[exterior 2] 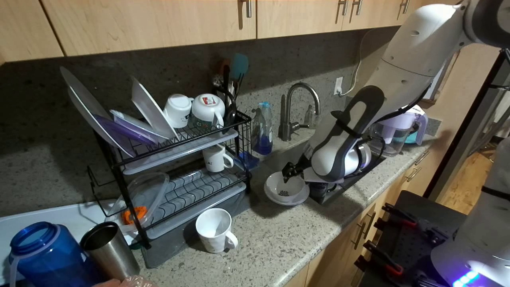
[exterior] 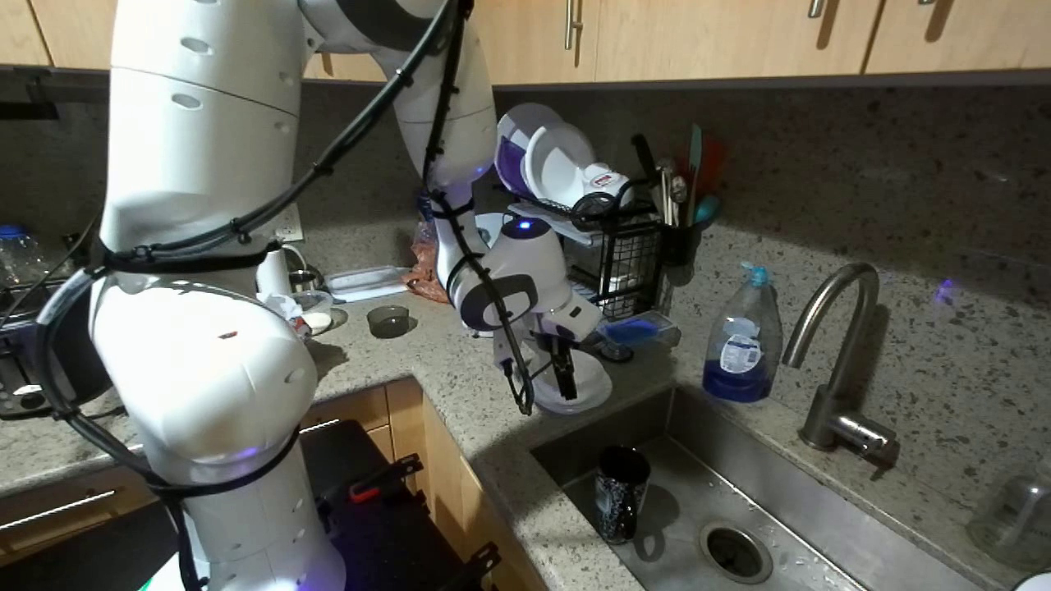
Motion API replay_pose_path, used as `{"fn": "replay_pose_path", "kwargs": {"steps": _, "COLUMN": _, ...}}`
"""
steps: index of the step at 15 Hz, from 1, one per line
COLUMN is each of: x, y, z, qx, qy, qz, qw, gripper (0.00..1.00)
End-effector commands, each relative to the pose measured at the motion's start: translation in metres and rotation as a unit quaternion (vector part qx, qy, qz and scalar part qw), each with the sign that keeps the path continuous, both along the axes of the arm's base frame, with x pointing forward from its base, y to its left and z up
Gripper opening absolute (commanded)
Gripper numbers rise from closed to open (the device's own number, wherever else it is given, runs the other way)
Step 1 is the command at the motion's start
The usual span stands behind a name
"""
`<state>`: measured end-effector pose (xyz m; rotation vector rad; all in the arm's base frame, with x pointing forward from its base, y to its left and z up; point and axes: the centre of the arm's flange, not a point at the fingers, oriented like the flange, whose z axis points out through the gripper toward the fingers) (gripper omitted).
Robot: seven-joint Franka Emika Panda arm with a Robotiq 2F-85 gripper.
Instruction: Put the bowl on the left in the one on the right
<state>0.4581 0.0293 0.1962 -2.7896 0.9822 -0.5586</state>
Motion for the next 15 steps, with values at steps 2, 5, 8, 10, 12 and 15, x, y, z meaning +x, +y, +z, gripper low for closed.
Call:
{"fn": "replay_pose_path", "kwargs": {"steps": 2, "x": -0.020, "y": 0.022, "z": 0.027, "qx": -0.004, "qy": -0.012, "qz": 0.030, "qw": 0.9995, "gripper": 1.00}}
{"fn": "replay_pose_path", "kwargs": {"steps": 5, "x": -0.027, "y": 0.043, "z": 0.041, "qx": -0.004, "qy": -0.020, "qz": 0.060, "qw": 0.9980, "gripper": 1.00}}
{"fn": "replay_pose_path", "kwargs": {"steps": 8, "x": -0.032, "y": 0.068, "z": 0.054, "qx": -0.005, "qy": -0.029, "qz": 0.103, "qw": 0.9942, "gripper": 1.00}}
{"fn": "replay_pose_path", "kwargs": {"steps": 10, "x": -0.033, "y": 0.085, "z": 0.062, "qx": -0.004, "qy": -0.036, "qz": 0.133, "qw": 0.9905, "gripper": 1.00}}
{"fn": "replay_pose_path", "kwargs": {"steps": 12, "x": -0.024, "y": 0.079, "z": 0.043, "qx": 0.001, "qy": -0.035, "qz": 0.109, "qw": 0.9934, "gripper": 1.00}}
{"fn": "replay_pose_path", "kwargs": {"steps": 15, "x": -0.024, "y": 0.077, "z": 0.039, "qx": 0.000, "qy": -0.031, "qz": 0.107, "qw": 0.9938, "gripper": 1.00}}
